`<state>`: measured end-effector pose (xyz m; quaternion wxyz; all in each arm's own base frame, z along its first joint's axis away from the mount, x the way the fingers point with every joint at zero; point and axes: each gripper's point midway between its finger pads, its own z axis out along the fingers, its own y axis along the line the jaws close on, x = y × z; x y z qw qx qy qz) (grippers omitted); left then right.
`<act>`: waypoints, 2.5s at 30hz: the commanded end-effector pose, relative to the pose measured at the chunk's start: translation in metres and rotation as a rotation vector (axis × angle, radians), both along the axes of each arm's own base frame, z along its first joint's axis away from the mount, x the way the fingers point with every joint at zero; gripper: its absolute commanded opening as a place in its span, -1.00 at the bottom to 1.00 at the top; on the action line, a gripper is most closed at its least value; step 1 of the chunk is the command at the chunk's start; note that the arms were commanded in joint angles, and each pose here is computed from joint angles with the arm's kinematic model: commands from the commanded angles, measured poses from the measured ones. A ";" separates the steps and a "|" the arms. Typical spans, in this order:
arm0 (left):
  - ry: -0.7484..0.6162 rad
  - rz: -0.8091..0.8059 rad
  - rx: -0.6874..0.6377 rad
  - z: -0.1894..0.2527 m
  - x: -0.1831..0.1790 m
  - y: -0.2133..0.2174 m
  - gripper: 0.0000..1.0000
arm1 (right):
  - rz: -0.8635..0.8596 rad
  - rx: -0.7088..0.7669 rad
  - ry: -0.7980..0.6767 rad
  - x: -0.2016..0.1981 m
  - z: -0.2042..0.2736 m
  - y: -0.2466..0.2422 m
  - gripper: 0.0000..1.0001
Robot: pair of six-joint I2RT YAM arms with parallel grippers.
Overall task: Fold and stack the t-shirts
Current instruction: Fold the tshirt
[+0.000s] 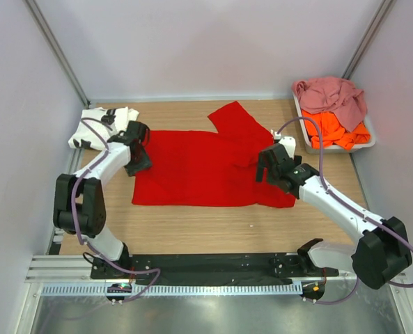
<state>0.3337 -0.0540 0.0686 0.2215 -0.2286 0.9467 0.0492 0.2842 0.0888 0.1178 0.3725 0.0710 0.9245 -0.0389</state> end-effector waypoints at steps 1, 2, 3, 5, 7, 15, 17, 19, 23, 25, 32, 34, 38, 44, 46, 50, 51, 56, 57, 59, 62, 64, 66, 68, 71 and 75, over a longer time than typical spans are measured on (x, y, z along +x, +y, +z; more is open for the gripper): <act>0.022 0.074 -0.002 0.005 0.004 0.031 -0.03 | -0.015 0.020 -0.035 0.001 0.008 0.000 0.87; 0.010 0.079 -0.013 0.008 0.005 0.031 -0.03 | -0.027 0.018 -0.032 0.000 0.008 -0.002 0.87; -0.001 0.077 -0.028 0.010 0.004 0.028 -0.01 | -0.048 0.004 -0.042 0.000 0.010 -0.007 0.87; -0.048 0.072 -0.090 0.017 -0.005 0.018 0.06 | -0.111 0.011 -0.077 -0.002 0.017 -0.015 0.88; -0.051 0.069 -0.125 0.012 -0.026 0.013 0.25 | -0.191 0.025 -0.102 -0.006 0.017 -0.033 0.89; -0.170 0.127 -0.289 0.001 -0.075 -0.001 0.37 | -0.456 0.401 -0.084 -0.025 -0.013 -0.076 0.85; -0.162 0.134 -0.302 -0.010 -0.082 -0.002 0.38 | -0.522 0.483 -0.041 -0.034 -0.033 -0.086 0.79; -0.160 0.147 -0.323 -0.016 -0.086 -0.004 0.39 | -0.553 0.541 -0.015 -0.042 -0.045 -0.086 0.75; -0.160 0.171 -0.338 -0.024 -0.090 -0.003 0.40 | -0.567 0.628 0.012 -0.053 -0.065 -0.080 0.62; -0.169 0.184 -0.333 -0.027 -0.091 0.001 0.40 | -0.566 0.641 0.016 -0.054 -0.069 -0.078 0.59; -0.183 0.216 -0.305 -0.032 -0.092 0.012 0.59 | -0.543 0.697 0.047 -0.054 -0.093 -0.066 0.30; -0.182 0.224 -0.302 -0.034 -0.092 0.014 0.60 | -0.544 0.697 0.048 -0.052 -0.098 -0.067 0.15; -0.162 0.232 -0.284 -0.043 -0.092 0.019 0.54 | -0.547 0.673 0.041 -0.047 -0.098 -0.072 -0.43; -0.150 0.245 -0.258 -0.049 -0.095 0.025 0.46 | -0.556 0.625 -0.011 -0.043 -0.085 -0.084 -0.89; -0.161 0.257 -0.235 -0.049 -0.094 0.030 0.46 | -0.547 0.621 -0.009 -0.043 -0.084 -0.083 -0.95; -0.162 0.264 -0.228 -0.050 -0.093 0.031 0.33 | -0.534 0.618 0.005 -0.044 -0.087 -0.082 -0.98; -0.163 0.265 -0.225 -0.050 -0.092 0.031 0.30 | -0.536 0.616 0.004 -0.043 -0.087 -0.083 -0.98; -0.158 0.286 -0.219 -0.052 -0.086 0.033 0.10 | -0.529 0.612 0.007 -0.043 -0.088 -0.083 -0.98; -0.160 0.287 -0.224 -0.052 -0.083 0.032 0.04 | -0.526 0.615 0.008 -0.043 -0.087 -0.082 -0.98; -0.151 0.288 -0.241 -0.055 -0.082 0.029 -0.26 | -0.522 0.618 0.006 -0.042 -0.086 -0.082 -0.97; -0.163 0.289 -0.242 -0.054 -0.077 0.029 -0.99 | -0.528 0.611 0.003 -0.041 -0.086 -0.085 -0.98; -0.168 0.272 -0.230 -0.049 -0.075 0.030 -1.00 | -0.540 0.584 -0.004 -0.040 -0.085 -0.093 -0.97; -0.187 0.274 -0.202 -0.037 -0.074 0.036 -1.00 | -0.561 0.551 0.023 -0.041 -0.090 -0.103 -0.97; -0.206 0.282 -0.197 -0.028 -0.073 0.040 -1.00 | -0.602 0.559 0.033 -0.039 -0.091 -0.113 -0.98; -0.232 0.309 -0.192 -0.018 -0.079 0.050 -1.00 | -0.628 0.570 0.060 -0.038 -0.098 -0.120 -0.98; -0.233 0.324 -0.181 -0.014 -0.089 0.057 -1.00 | -0.646 0.589 0.073 -0.041 -0.102 -0.123 -0.98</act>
